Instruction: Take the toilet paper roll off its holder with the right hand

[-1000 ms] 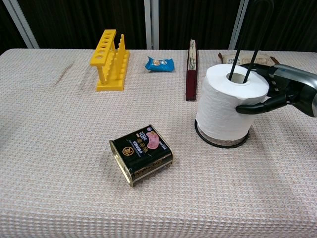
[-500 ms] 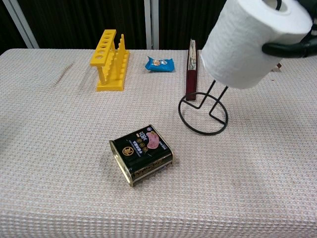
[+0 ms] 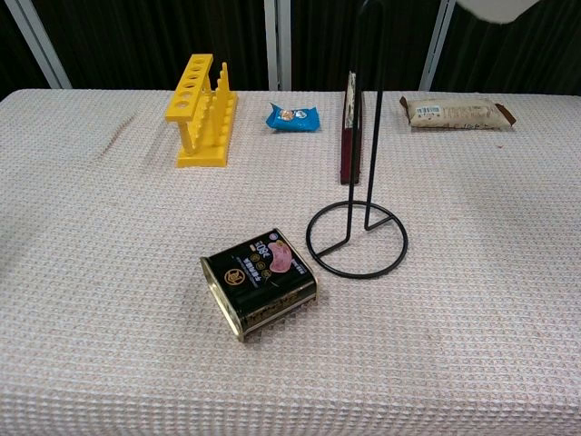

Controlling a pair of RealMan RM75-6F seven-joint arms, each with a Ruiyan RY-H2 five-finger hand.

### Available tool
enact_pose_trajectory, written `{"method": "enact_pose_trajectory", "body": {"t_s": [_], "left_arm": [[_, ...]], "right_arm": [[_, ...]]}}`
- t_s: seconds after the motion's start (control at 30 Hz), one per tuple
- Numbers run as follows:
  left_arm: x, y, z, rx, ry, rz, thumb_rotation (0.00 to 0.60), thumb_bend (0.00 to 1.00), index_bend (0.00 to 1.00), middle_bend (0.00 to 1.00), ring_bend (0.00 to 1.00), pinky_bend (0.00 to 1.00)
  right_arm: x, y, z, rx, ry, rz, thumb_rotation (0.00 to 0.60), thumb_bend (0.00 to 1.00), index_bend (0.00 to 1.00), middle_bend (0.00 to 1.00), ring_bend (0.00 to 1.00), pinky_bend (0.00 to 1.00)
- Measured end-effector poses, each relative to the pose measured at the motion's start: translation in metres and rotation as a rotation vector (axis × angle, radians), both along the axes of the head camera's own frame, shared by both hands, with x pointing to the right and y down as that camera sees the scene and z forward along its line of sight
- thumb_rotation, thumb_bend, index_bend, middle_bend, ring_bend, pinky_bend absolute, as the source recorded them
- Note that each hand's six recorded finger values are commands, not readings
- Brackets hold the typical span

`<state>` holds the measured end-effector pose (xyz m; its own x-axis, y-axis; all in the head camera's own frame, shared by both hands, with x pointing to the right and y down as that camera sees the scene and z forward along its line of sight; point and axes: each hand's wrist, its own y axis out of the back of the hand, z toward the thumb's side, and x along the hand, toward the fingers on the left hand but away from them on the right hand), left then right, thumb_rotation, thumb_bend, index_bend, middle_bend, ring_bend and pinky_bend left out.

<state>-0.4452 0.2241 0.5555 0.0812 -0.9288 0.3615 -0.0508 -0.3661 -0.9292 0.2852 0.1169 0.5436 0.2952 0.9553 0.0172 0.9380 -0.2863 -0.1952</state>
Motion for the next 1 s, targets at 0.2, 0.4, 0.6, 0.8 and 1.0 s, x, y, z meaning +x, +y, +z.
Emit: {"method": "enact_pose_trajectory", "body": {"t_s": [0.2, 0.4, 0.6, 0.8, 1.0], "left_arm": [[0.001, 0.000, 0.000, 0.000, 0.002, 0.003, 0.354, 0.15, 0.09, 0.05, 0.06, 0.22], [0.005, 0.000, 0.003, -0.007, 0.002, 0.013, 0.353, 0.15, 0.09, 0.05, 0.06, 0.22], [0.007, 0.000, 0.003, -0.010, 0.003, 0.018, 0.354, 0.15, 0.09, 0.05, 0.06, 0.22], [0.004, -0.001, 0.003, -0.009, 0.004, 0.011, 0.353, 0.15, 0.09, 0.05, 0.06, 0.22], [0.003, -0.001, 0.002, -0.006, 0.005, 0.011, 0.352, 0.15, 0.09, 0.05, 0.06, 0.22]], "right_arm": [[0.035, 0.014, -0.026, 0.106, -0.010, 0.067, 0.600, 0.21, 0.44, 0.39, 0.34, 0.38], [0.064, 0.027, 0.003, 0.017, 0.257, 0.057, 0.600, 0.22, 0.44, 0.39, 0.34, 0.38], [0.090, 0.040, 0.061, -0.223, 0.491, 0.052, 0.600, 0.23, 0.44, 0.39, 0.34, 0.38], [0.096, 0.053, 0.109, -0.348, 0.602, -0.011, 0.600, 0.21, 0.36, 0.33, 0.30, 0.25], [0.091, 0.062, 0.132, -0.408, 0.646, -0.104, 0.600, 0.12, 0.02, 0.04, 0.02, 0.03]]}}
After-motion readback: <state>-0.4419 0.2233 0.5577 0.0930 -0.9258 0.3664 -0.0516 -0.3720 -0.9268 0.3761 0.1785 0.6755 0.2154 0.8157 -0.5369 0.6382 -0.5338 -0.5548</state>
